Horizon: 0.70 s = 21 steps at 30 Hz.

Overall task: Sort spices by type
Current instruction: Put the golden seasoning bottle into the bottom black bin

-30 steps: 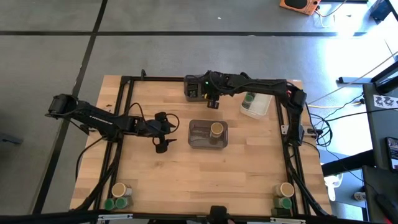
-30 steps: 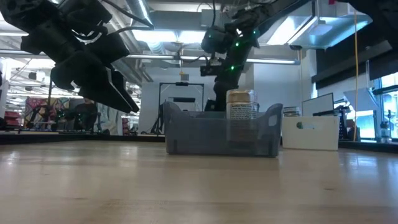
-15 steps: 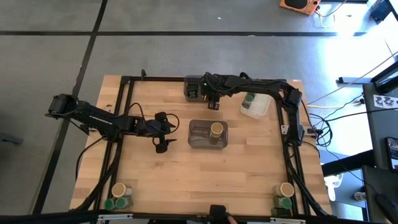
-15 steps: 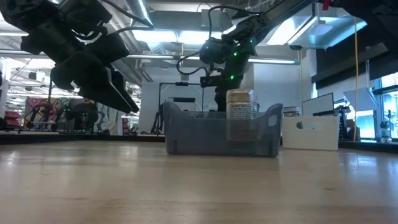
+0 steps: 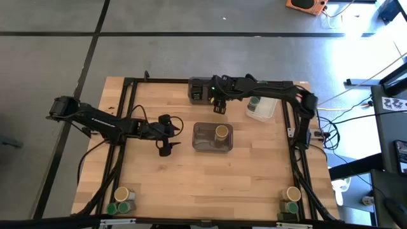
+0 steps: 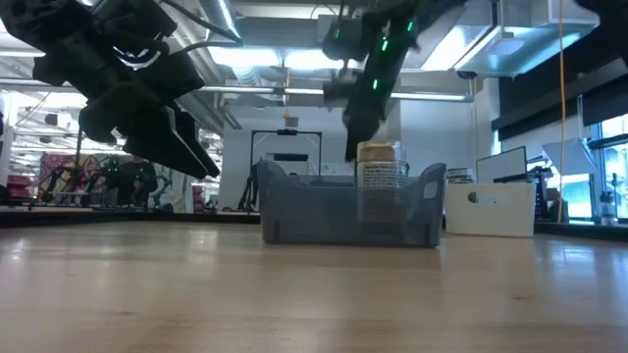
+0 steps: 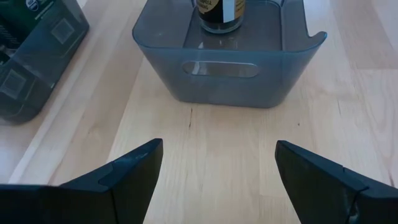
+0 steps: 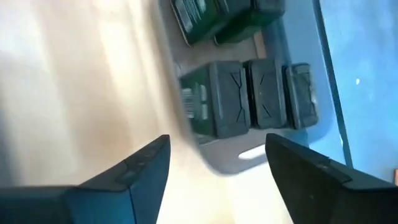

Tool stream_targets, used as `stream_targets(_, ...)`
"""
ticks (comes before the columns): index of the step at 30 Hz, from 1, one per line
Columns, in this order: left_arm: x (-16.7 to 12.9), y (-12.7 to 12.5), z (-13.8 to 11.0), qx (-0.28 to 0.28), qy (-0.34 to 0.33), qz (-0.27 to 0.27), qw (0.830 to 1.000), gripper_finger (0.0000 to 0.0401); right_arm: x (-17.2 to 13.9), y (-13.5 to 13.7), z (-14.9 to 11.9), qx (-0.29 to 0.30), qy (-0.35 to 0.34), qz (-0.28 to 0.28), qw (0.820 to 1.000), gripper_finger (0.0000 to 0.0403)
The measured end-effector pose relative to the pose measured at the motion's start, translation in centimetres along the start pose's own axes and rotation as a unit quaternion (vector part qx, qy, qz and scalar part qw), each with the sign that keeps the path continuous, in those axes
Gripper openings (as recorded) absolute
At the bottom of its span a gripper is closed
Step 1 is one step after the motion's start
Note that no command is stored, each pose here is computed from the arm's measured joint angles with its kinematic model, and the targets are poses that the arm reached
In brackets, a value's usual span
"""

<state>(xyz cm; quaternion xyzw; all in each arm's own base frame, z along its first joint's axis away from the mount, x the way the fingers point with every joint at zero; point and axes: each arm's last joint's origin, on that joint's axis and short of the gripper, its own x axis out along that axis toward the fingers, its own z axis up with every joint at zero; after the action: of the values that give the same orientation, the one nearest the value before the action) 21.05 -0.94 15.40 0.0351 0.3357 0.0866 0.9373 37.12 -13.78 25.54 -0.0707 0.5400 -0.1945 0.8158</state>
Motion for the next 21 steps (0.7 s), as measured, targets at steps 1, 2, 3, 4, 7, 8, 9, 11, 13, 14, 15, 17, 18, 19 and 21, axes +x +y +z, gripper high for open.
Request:
stream_targets(1, 0.0, 0.0, 0.0, 0.002, 0.000, 0.000, 1.000, 0.0310, -1.1, 0.2, 0.0, 0.013, -0.006, 0.003, 1.000, 0.0264)
stream_targets(2, 0.0, 0.0, 0.0, 0.002, -0.001, 0.000, 1.000, 0.0310, -2.1, 0.5, -0.1, 0.024, -0.008, 0.009, 1.000, 0.0263)
stream_targets(3, 0.0, 0.0, 0.0, 0.004, -0.002, 0.000, 1.000, 0.0310, -3.0, 1.0, -0.3, 0.028, -0.006, 0.020, 0.999, 0.0262)
stream_targets(4, 0.0, 0.0, 0.1, 0.007, -0.004, 0.000, 1.000, 0.0310, -3.7, 1.5, -0.5, 0.030, 0.000, 0.029, 0.999, 0.0260)
stream_targets(7, 0.0, 0.0, 0.2, 0.013, -0.009, 0.000, 1.000, 0.0310, -5.6, 3.2, -1.2, 0.023, 0.024, 0.050, 0.998, 0.0253)
stream_targets(8, 0.0, 0.0, 0.2, 0.015, -0.010, 0.000, 1.000, 0.0310, -6.2, 3.8, -1.4, 0.021, 0.029, 0.052, 0.998, 0.0251)
stream_targets(9, 0.0, 0.0, 0.2, 0.017, -0.011, 0.000, 1.000, 0.0310, -6.6, 4.4, -1.7, 0.014, 0.033, 0.052, 0.998, 0.0248)
stream_targets(11, 0.0, 0.0, 0.3, 0.024, -0.016, 0.000, 1.000, 0.0310, -6.9, 5.6, -2.6, -0.003, 0.039, 0.051, 0.998, 0.0243)
stream_targets(13, 0.0, 0.0, 0.7, 0.031, -0.037, 0.000, 0.999, 0.0310, -6.8, 6.8, -3.8, -0.019, 0.040, 0.044, 0.998, 0.0237)
stream_targets(14, -0.1, 0.0, 1.1, 0.034, -0.054, 0.000, 0.998, 0.0310, -6.8, 7.2, -4.6, -0.025, 0.039, 0.036, 0.998, 0.0234)
stream_targets(15, -0.1, 0.0, 1.4, 0.039, -0.072, 0.001, 0.997, 0.0310, -6.9, 7.4, -5.4, -0.025, 0.040, 0.024, 0.999, 0.0230)
stream_targets(17, -0.2, 0.0, 2.1, 0.046, -0.108, 0.003, 0.993, 0.0310, -7.3, 7.7, -7.2, -0.021, 0.046, -0.007, 0.999, 0.0222)
stream_targets(18, -0.3, 0.0, 2.4, 0.048, -0.125, 0.005, 0.991, 0.0310, -7.6, 7.9, -8.0, -0.015, 0.041, -0.018, 0.999, 0.0218)
stream_targets(19, -0.4, 0.0, 2.8, 0.053, -0.141, 0.007, 0.989, 0.0310, -8.1, 8.0, -8.7, -0.010, 0.034, -0.025, 0.999, 0.0214)
stream_targets(21, -0.6, 0.0, 3.3, 0.059, -0.168, 0.010, 0.984, 0.0310, -9.0, 8.1, -10.0, -0.005, 0.008, -0.029, 1.000, 0.0205)
